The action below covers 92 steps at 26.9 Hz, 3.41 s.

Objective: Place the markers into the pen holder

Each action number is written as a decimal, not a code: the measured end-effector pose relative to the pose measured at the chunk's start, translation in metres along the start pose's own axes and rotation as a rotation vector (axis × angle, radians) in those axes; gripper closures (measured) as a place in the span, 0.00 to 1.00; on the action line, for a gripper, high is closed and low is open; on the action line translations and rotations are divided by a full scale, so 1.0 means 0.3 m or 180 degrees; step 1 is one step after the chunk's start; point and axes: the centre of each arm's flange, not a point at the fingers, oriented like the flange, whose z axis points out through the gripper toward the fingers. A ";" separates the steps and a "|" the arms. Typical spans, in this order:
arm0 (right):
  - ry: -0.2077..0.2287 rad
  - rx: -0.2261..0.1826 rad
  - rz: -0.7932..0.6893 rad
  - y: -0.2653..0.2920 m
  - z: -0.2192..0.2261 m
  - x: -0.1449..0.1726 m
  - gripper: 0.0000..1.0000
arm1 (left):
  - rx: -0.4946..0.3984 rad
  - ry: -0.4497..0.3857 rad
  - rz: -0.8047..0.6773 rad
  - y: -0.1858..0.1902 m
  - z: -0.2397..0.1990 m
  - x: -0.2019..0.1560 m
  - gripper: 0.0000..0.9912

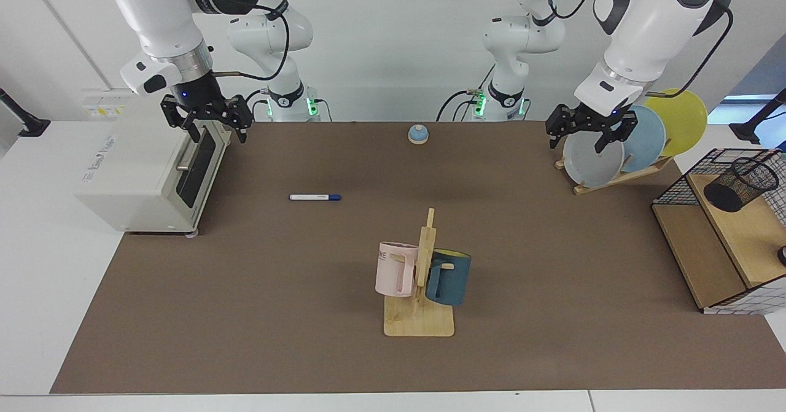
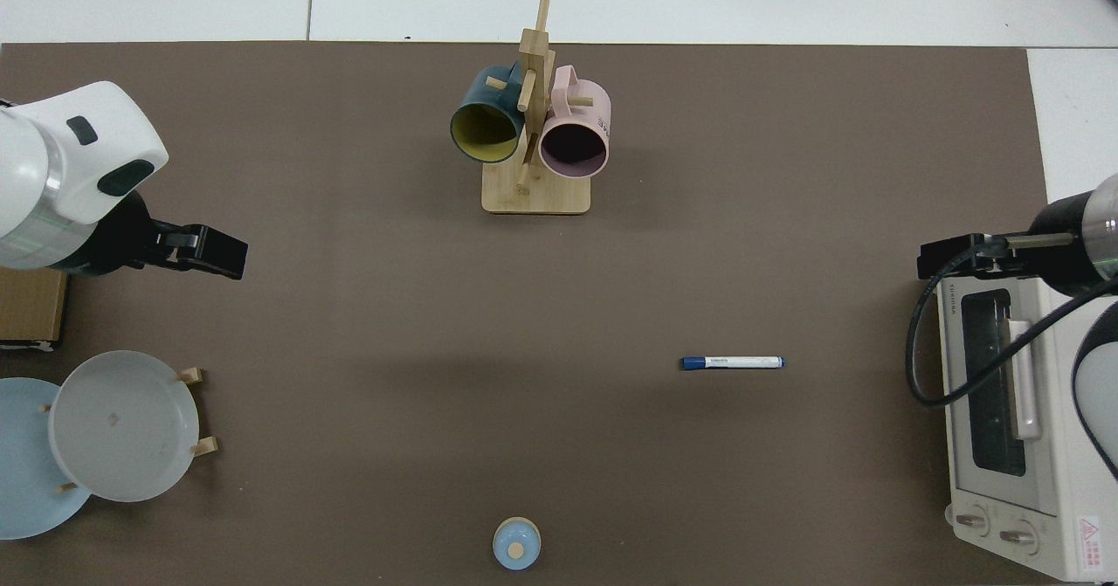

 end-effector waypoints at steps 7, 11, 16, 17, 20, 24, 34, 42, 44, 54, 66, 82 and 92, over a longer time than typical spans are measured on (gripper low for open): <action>-0.0027 -0.0001 0.0007 0.004 0.005 -0.003 0.00 | 0.0005 -0.0002 -0.0062 0.003 -0.027 -0.031 0.00; -0.0038 -0.0002 0.0020 0.012 0.006 -0.004 0.00 | 0.0009 0.0018 -0.0060 0.007 -0.040 -0.044 0.00; -0.0070 -0.0002 0.0003 0.003 0.007 -0.010 0.00 | 0.0012 -0.0011 -0.0031 0.031 -0.025 -0.055 0.00; -0.0096 -0.0003 -0.0003 0.000 0.009 -0.016 0.00 | 0.0013 -0.0017 -0.0027 0.034 -0.022 -0.056 0.00; -0.0133 -0.0002 0.0047 0.004 0.025 -0.036 0.00 | 0.0013 -0.0033 -0.0028 0.034 -0.013 -0.058 0.00; -0.0075 0.0003 0.0620 0.016 0.061 -0.053 0.00 | 0.0013 -0.0042 -0.0028 0.034 -0.008 -0.058 0.00; -0.0336 0.0091 0.2579 -0.072 0.247 -0.087 0.00 | 0.0013 -0.0036 -0.0031 0.032 -0.006 -0.059 0.00; -0.0808 0.0509 0.3896 -0.118 0.506 -0.062 0.00 | 0.0010 -0.0040 -0.0090 -0.002 0.002 -0.058 0.00; -0.0913 0.0606 0.4064 -0.126 0.567 -0.057 0.00 | 0.0010 -0.0040 -0.0096 -0.005 0.003 -0.058 0.00; -0.1282 0.0770 0.4467 -0.124 0.772 -0.116 0.00 | 0.0009 0.0025 -0.0127 -0.037 0.005 -0.050 0.00; -0.1509 0.1082 0.4605 -0.020 0.894 -0.177 0.00 | 0.0010 0.0066 -0.0119 -0.049 0.006 -0.045 0.00; -0.1497 0.1230 0.4461 -0.012 1.023 -0.247 0.00 | 0.0009 0.0036 -0.0116 -0.050 0.021 -0.046 0.00; -0.1502 0.1237 0.4363 -0.005 1.092 -0.279 0.00 | 0.0008 0.0014 -0.0115 -0.050 0.032 -0.047 0.00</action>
